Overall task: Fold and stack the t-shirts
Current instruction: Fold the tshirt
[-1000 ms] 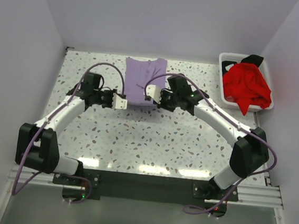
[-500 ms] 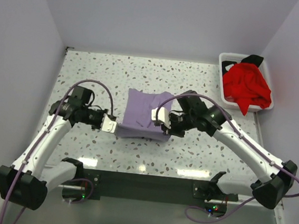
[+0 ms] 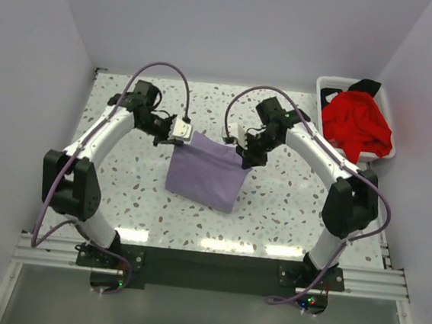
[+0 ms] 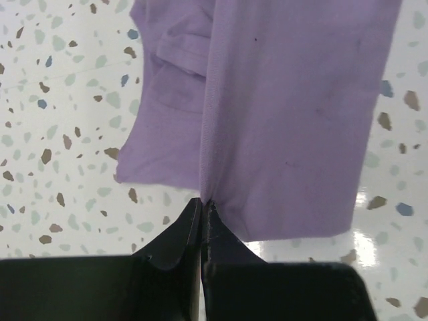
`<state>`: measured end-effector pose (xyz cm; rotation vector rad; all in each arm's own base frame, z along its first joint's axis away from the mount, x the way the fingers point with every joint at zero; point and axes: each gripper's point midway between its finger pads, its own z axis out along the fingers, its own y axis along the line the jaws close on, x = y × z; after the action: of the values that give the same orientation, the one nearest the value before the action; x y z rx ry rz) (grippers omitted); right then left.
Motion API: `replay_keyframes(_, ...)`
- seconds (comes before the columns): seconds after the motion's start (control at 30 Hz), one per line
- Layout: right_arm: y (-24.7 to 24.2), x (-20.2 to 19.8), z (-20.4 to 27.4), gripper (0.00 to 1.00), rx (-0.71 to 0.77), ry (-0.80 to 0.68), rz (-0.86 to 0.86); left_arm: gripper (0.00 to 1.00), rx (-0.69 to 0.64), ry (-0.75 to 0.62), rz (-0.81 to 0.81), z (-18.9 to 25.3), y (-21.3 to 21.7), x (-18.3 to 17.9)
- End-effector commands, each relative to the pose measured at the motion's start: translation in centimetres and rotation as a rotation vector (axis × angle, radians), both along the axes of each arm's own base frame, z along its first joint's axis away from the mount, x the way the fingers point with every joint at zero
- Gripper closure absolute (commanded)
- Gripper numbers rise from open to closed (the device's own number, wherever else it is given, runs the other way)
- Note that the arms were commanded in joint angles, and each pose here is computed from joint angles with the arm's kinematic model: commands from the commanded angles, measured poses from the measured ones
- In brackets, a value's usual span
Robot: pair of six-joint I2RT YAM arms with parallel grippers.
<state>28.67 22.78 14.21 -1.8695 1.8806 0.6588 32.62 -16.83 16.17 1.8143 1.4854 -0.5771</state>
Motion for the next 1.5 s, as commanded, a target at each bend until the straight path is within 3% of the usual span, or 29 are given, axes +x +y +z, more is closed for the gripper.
replay_keyframes(0.0, -0.5, 1.5, -0.2, 1.0, -0.004, 0.01, 0.076, 1.0, -0.004, -0.114, 0.028, 1.7, -0.5, 5.6)
replay_keyframes(0.27, -1.8, 8.1, -4.1, 1.0, -0.03, 0.028, 0.05, 1.0, -0.007, -0.096, 0.072, -2.0, -2.4, 13.3)
replay_keyframes(0.43, -2.4, 11.2, -7.6, 1.0, -0.109, 0.001, 0.058, 1.0, 0.022, -0.078, 0.086, -6.1, -3.5, 15.4)
replay_keyframes(0.57, -2.5, 13.7, -10.4, 1.0, -0.151, -0.045, 0.024, 1.0, 0.055, 0.018, 0.142, -9.6, -4.2, 14.8)
replay_keyframes(0.67, -2.8, 15.1, -12.0, 1.0, -0.19, -0.085, 0.014, 1.0, 0.088, 0.147, 0.175, -12.6, -3.7, 11.9)
replay_keyframes(0.73, -2.7, 15.2, -12.7, 1.0, -0.204, -0.097, 0.025, 1.0, 0.088, 0.166, 0.192, -12.3, -3.3, 10.5)
replay_keyframes(0.87, -1.6, 13.9, -12.4, 1.0, -0.207, -0.124, 0.094, 1.0, 0.096, 0.298, 0.194, -13.5, -2.4, 3.7)
replay_keyframes(1.03, 0.1, 7.2, -10.1, 1.0, -0.157, -0.071, 0.165, 1.0, 0.085, 0.362, 0.2, -12.5, -0.9, -3.2)
replay_keyframes(1.1, -0.1, 3.9, -10.6, 1.0, -0.154, -0.014, 0.181, 1.0, 0.073, 0.36, 0.205, -12.0, -0.7, -4.4)
replay_keyframes(1.27, -0.2, 0.7, -9.2, 1.0, -0.113, 0.034, 0.134, 1.0, 0.056, 0.365, 0.228, -11.7, -0.2, -6.4)
replay_keyframes(1.33, 0.2, 0.6, -8.5, 0.76, -0.102, 0.054, 0.116, 0.87, 0.047, 0.327, 0.227, -11.4, -0.2, -5.7)
replay_keyframes(1.4, 0.3, 0.7, -7.3, 0.48, -0.089, 0.097, 0.064, 0.64, 0.012, 0.293, 0.218, -10.4, -0.6, -4.9)
replay_keyframes(1.47, 1.2, 1.3, -5.4, 0.44, -0.017, 0.137, -0.003, 0.6, -0.036, 0.244, 0.193, -8.7, -1.5, -3.7)
